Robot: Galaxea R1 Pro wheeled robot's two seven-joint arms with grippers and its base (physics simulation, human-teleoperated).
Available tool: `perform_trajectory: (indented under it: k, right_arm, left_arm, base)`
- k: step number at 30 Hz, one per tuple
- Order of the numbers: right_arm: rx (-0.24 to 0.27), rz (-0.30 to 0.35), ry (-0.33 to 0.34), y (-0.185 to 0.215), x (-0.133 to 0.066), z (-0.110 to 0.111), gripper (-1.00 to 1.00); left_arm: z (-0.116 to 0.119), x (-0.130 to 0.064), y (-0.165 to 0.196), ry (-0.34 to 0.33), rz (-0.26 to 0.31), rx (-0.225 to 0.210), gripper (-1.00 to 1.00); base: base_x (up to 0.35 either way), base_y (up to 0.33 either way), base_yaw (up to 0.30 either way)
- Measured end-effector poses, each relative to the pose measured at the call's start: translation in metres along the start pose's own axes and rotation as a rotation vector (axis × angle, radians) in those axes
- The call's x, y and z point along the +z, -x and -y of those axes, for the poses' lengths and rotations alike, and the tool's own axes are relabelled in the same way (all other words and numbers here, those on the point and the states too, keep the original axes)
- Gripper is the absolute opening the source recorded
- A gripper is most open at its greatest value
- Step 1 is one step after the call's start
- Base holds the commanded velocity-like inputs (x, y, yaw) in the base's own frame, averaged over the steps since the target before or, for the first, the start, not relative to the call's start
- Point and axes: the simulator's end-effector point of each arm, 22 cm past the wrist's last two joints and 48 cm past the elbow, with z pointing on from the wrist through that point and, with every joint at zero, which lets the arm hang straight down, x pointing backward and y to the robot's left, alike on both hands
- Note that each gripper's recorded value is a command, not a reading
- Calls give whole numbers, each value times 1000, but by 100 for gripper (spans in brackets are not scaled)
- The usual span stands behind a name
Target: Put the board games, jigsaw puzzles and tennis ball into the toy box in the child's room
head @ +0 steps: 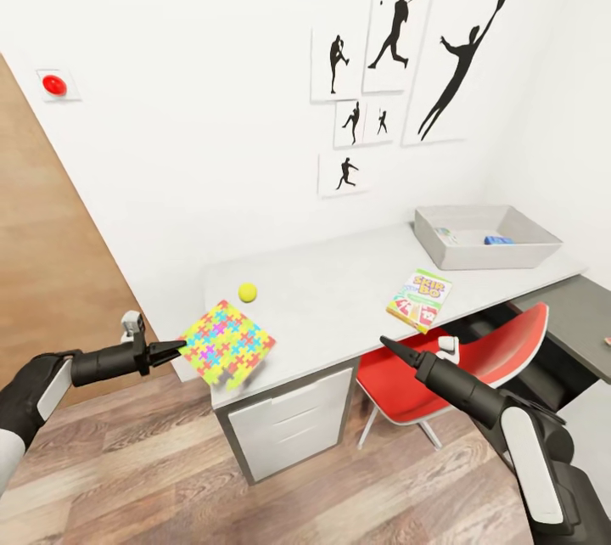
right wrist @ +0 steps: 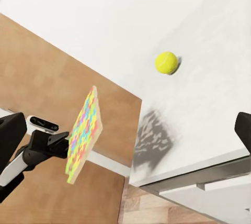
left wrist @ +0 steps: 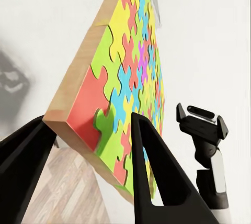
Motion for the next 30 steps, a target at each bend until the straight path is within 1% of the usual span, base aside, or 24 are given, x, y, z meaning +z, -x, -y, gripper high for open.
perform_trajectory:
  k: [7, 15, 30]
  right_arm:
    - [6, 34, -15, 14, -11, 0, 100]
    - [10, 42, -18, 19, -16, -5, 100]
    - [-3, 51, -8, 29, -24, -26, 100]
  left_arm:
    - [10, -1, -1, -12, -5, 1, -100]
    - [17, -2, -3, -11, -8, 4, -100]
    - [40, -8, -2, -16, -3, 22, -100]
  base:
    - [0, 0, 0]
    - [0, 0, -8]
    - [0, 0, -166]
